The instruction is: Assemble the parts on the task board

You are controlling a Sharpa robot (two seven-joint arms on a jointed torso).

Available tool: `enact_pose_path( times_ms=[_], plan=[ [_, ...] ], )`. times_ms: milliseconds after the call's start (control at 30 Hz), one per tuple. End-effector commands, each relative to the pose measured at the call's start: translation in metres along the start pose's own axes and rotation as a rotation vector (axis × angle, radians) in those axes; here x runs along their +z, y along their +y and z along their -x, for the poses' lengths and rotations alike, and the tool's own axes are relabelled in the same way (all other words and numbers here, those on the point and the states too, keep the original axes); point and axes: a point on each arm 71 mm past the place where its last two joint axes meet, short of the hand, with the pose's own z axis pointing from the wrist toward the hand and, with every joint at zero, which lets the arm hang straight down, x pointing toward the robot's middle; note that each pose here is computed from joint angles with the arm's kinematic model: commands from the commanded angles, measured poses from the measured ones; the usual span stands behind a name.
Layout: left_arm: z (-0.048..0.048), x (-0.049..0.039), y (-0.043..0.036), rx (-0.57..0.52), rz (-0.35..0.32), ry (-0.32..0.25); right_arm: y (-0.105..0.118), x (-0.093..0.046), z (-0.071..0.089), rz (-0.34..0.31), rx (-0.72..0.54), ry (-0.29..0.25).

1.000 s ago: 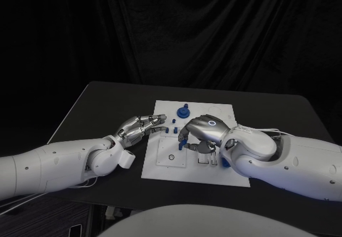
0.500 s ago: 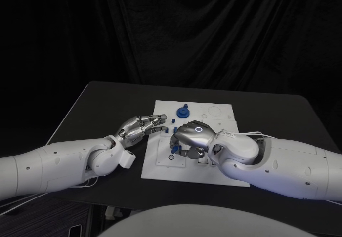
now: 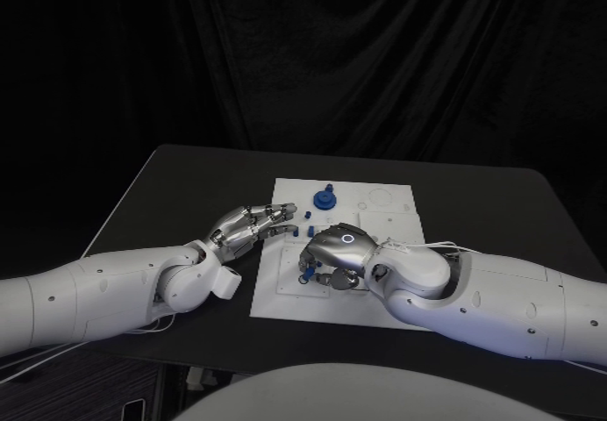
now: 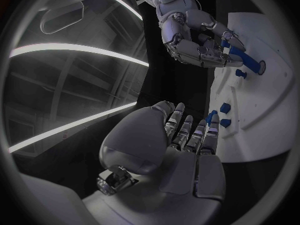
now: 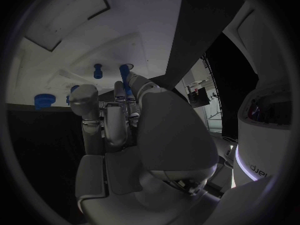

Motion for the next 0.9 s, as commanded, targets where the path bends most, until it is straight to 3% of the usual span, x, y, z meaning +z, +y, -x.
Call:
enact_pose_path(
  times_ms=[33,900],
  plan=[
    [-0.0014,0.0002,-0.0046,-0.015,-0.076,0.009,0.0015,0.0004,-0.0021,0.008,-0.011,-0.001],
    [-0.0017,0.0011,-0.0033,-0.017,-0.072,0.011,0.0072,0.0011,-0.0037,0.023,-0.002,-0.001]
  ],
)
